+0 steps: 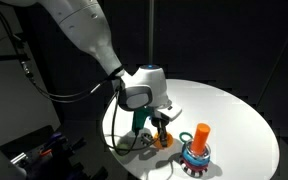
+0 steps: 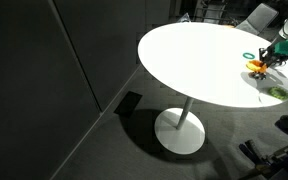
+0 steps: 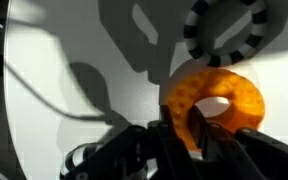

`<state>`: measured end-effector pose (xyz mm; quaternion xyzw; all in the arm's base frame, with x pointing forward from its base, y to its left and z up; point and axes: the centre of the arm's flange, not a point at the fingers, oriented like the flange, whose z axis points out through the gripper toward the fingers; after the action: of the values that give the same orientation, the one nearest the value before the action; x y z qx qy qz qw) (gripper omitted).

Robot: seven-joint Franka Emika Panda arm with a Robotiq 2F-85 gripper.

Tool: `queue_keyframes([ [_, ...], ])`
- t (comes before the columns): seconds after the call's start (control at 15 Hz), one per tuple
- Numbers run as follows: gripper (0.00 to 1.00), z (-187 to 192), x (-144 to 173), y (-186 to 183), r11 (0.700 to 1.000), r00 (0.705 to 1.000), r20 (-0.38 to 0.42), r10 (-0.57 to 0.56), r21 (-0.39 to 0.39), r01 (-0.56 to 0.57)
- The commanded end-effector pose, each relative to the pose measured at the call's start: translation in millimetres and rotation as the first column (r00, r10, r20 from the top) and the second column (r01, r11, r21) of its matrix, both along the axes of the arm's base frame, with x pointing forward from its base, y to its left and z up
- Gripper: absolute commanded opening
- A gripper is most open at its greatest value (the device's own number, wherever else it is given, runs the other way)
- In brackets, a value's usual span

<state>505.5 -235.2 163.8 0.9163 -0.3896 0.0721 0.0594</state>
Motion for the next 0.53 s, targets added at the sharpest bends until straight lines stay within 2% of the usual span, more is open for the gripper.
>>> queue_keyframes([
  [0.0,0.05,3,-2,-3,1.0,1.0,-0.005,0.004,0.021,-0.004],
  [0.07,0.07,3,-2,-2,1.0,1.0,-0.005,0.004,0.021,-0.004],
  [0.2,0.01,4,-2,-3,1.0,1.0,-0.003,0.004,0.021,-0.004],
  [0.27,0.05,6,-1,-3,1.0,1.0,-0.002,0.003,0.02,-0.003],
  [0.47,0.04,17,1,-4,1.0,1.0,0.009,0.002,0.016,-0.002],
])
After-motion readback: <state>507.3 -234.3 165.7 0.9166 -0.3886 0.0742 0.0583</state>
